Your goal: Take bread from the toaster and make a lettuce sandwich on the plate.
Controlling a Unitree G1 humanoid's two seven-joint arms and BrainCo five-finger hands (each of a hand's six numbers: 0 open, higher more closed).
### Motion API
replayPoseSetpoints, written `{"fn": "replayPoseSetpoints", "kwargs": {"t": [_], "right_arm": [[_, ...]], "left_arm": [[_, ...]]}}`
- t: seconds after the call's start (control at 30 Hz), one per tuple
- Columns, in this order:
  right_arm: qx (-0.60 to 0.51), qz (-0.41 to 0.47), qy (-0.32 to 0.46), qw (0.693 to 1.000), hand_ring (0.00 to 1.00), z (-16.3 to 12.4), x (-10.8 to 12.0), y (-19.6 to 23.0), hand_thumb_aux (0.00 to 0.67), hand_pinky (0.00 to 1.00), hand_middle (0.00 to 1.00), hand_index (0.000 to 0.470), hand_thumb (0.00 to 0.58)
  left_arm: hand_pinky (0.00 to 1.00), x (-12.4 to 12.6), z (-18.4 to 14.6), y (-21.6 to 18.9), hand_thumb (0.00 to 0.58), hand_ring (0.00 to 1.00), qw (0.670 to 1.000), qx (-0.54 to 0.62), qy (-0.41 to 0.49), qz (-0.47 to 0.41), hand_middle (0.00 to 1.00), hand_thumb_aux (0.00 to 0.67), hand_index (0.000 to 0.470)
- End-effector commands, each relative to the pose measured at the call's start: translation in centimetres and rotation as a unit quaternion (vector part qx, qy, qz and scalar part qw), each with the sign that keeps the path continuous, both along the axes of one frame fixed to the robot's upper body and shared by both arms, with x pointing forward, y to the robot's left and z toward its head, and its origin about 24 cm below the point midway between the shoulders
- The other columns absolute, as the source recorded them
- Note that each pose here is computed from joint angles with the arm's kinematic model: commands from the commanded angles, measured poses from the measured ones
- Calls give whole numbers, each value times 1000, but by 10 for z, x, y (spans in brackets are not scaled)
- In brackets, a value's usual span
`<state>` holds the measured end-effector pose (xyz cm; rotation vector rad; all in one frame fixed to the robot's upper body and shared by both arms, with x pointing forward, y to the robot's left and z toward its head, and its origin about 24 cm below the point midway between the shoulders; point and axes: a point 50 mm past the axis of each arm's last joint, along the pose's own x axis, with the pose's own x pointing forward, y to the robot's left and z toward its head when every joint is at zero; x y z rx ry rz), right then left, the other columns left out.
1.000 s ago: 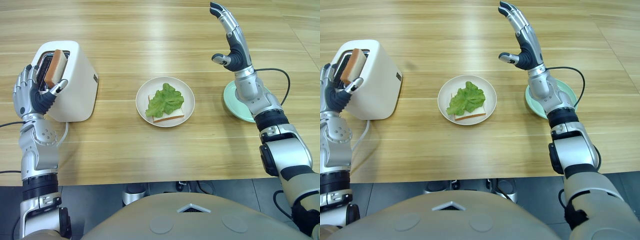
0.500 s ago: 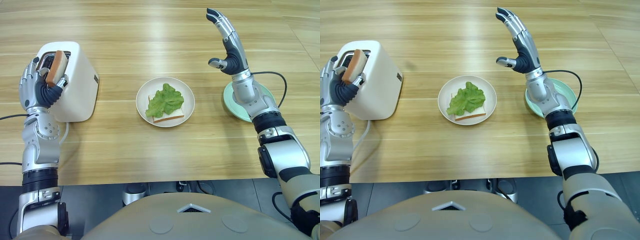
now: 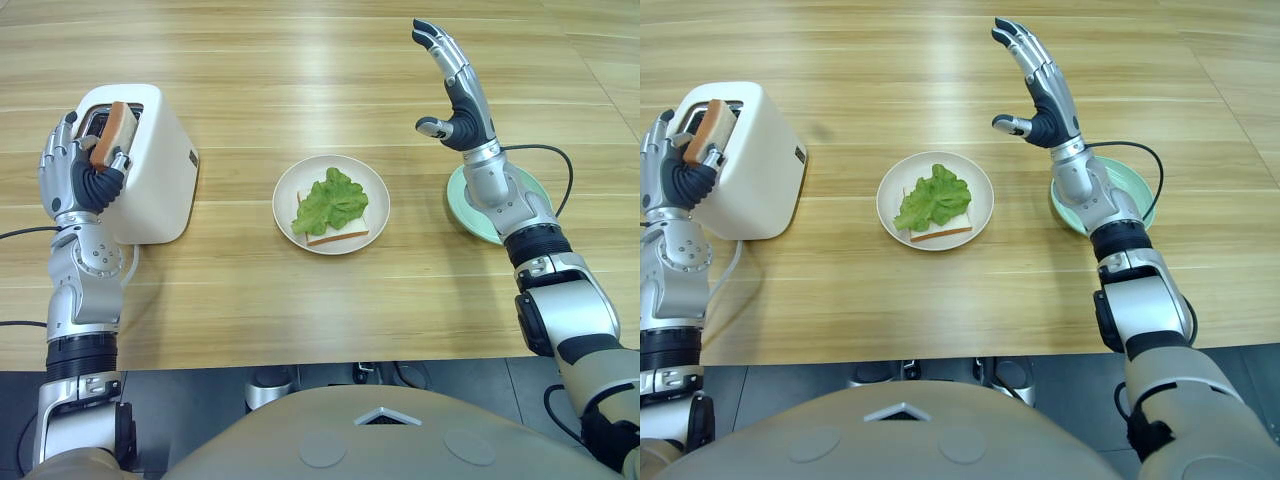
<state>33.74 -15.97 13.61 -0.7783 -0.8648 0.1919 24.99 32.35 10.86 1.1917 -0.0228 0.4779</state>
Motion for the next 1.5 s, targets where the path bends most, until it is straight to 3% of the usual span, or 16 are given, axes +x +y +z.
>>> {"fn": "replayPoseSetpoints", "kwargs": {"t": [0.03, 0.07, 0.73, 0.9, 1.13, 1.3, 1.5], "right_arm": [[-9, -6, 16, 1000, 0, -8, 0, -1, 0, 0, 0, 0, 0], [-9, -6, 15, 1000, 0, -8, -1, -1, 0, 0, 0, 0, 0], [-14, -3, 21, 1000, 0, -10, 1, 4, 0, 0, 0, 0, 0], [-8, -11, 17, 1000, 0, -7, 3, 0, 0, 0, 0, 0, 0], [1, -21, 19, 1000, 0, -7, 4, -5, 0, 0, 0, 0, 0], [1, -26, 22, 999, 0, -9, -1, -17, 0, 0, 0, 0, 0], [-33, 18, 46, 998, 0, -19, -11, -17, 0, 0, 0, 0, 0]], "left_arm": [[741, 3, 12, -6, 580, 741, 1000, 11, -19, -23, 741, 670, 460], [1000, 3, 17, -6, 580, 1000, 999, 14, -27, -23, 1000, 670, 460], [1000, -14, 122, -17, 580, 1000, 972, 141, -182, -39, 1000, 670, 460], [1000, -12, 140, -45, 580, 1000, 959, 143, -218, -112, 1000, 670, 460], [1000, 27, 104, -99, 580, 1000, 939, -45, -130, -317, 1000, 670, 460], [1000, 61, 74, -120, 580, 1000, 904, -151, -28, -400, 1000, 670, 460], [1000, 85, 34, -141, 580, 1000, 859, -212, 104, -455, 1000, 670, 460]]}}
